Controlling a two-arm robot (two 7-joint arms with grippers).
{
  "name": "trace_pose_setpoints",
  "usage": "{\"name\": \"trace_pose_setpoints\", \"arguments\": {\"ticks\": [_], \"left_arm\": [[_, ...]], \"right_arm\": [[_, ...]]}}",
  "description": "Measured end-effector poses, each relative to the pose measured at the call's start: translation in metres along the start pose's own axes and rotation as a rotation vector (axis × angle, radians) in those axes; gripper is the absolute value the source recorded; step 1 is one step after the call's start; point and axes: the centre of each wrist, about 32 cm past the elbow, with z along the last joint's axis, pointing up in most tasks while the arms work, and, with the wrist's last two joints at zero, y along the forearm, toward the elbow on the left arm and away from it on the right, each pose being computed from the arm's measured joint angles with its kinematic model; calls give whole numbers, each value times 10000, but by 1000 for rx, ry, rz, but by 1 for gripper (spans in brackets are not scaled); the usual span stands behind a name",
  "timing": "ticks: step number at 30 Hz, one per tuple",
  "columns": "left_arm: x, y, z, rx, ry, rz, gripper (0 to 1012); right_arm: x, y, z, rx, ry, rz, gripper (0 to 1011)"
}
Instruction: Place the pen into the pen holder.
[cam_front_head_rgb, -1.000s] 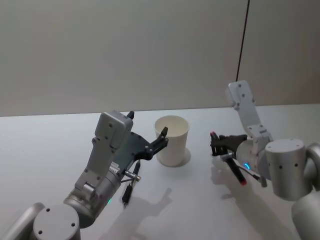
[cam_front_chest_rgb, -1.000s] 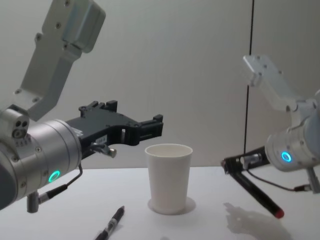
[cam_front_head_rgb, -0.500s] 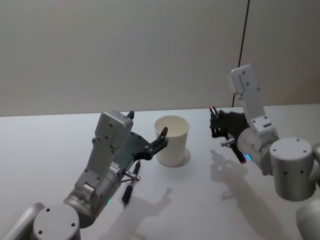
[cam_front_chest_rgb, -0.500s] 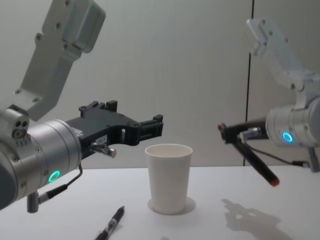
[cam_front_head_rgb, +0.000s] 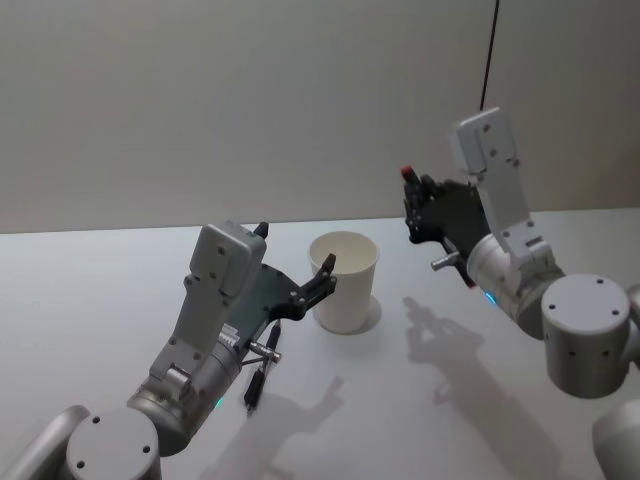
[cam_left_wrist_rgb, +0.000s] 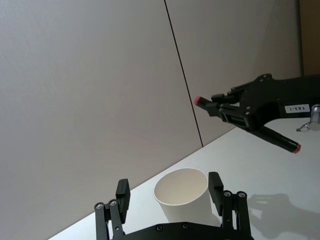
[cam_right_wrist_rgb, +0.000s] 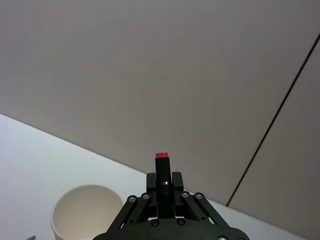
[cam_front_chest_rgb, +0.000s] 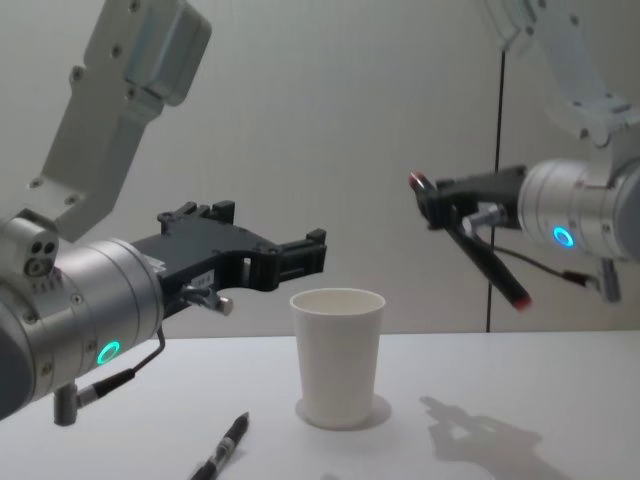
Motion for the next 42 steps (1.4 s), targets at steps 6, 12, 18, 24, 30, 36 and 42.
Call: {"name": "trace_pose_setpoints", "arguments": {"ticks": [6, 12, 18, 24, 30, 36, 42], "left_arm": [[0, 0, 0, 0, 0, 0, 1000], [0, 0, 0, 0, 0, 0, 1000], [0, 0, 0, 0, 0, 0, 1000], [0, 0, 0, 0, 0, 0, 1000], [0, 0, 0, 0, 0, 0, 1000], [0, 0, 0, 0, 0, 0, 1000], [0, 0, 0, 0, 0, 0, 1000]], "right_arm": [[-9, 35, 41, 118, -47, 40, 167], [-31, 119, 77, 224, -93, 93, 167], [-77, 267, 117, 302, -136, 144, 167], [-144, 446, 161, 356, -182, 189, 167], [-206, 569, 176, 362, -208, 206, 167], [-250, 642, 169, 351, -221, 205, 167], [-294, 708, 133, 333, -223, 207, 167]]}}
